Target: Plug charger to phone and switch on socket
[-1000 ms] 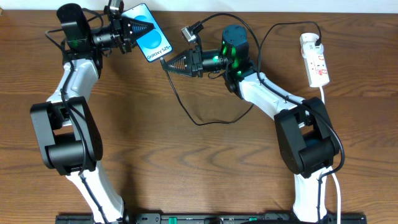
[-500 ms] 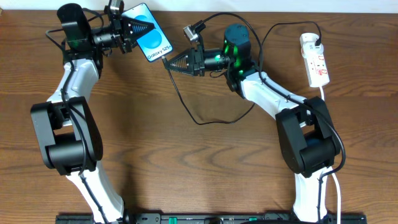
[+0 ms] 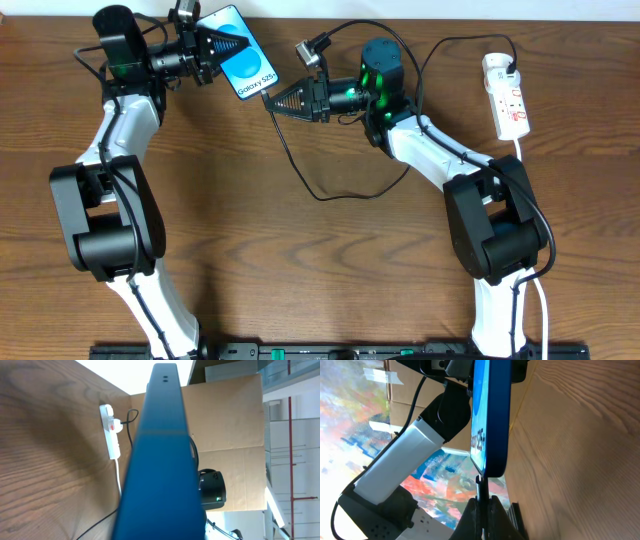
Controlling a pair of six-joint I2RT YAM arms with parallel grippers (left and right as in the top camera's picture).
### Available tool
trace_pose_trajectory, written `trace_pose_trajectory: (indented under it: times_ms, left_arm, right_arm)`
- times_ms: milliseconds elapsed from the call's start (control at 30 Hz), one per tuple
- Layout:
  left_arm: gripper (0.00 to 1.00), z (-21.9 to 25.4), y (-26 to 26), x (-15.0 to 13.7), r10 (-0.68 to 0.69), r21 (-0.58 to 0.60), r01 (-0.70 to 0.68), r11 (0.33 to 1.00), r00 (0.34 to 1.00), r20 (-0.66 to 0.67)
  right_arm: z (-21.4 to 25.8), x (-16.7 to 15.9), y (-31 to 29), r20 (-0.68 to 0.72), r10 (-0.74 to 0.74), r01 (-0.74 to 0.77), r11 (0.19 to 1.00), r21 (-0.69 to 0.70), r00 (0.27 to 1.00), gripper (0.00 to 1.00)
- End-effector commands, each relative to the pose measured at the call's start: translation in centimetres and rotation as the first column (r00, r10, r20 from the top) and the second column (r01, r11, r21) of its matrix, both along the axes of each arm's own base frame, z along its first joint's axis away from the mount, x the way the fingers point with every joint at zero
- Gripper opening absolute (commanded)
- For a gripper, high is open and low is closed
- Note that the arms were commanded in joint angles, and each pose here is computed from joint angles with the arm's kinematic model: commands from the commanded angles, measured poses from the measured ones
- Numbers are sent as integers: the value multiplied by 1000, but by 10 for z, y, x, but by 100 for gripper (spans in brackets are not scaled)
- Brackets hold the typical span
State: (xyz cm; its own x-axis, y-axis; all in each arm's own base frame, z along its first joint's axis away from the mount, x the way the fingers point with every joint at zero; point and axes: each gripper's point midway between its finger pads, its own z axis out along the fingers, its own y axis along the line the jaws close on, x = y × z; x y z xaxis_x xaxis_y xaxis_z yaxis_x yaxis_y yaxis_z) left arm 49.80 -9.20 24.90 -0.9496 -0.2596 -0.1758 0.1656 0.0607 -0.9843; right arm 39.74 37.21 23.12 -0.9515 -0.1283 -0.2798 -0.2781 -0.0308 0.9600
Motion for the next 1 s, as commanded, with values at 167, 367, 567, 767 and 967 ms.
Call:
trace_pose_trajectory:
  times_ms: [167,367,567,767,967]
  left_arm:
    - [7,28,-8,-12,-66,15,64,998,993,98]
    - [8,28,-9,-13,-70,17,68,998,992,107]
    - [7,28,-14,-14,-79,18,78,997,991,109]
    - [7,28,-17,-14,-84,18,83,996,991,108]
    - [7,28,-17,-14,-84,18,83,996,991,108]
  right_arm:
    - [-1,16,-5,-2,-75,75,997,-1,997,1]
    - [-1,16,-5,-1,-74,74,997,-1,997,1]
    - [-1,12,-4,-2,-52,52,999,-1,999,1]
    - [-1,6,-3,3,-24,24,1000,0,1000,1]
    - [-1,5,-5,7,-13,13,1000,1,1000,1]
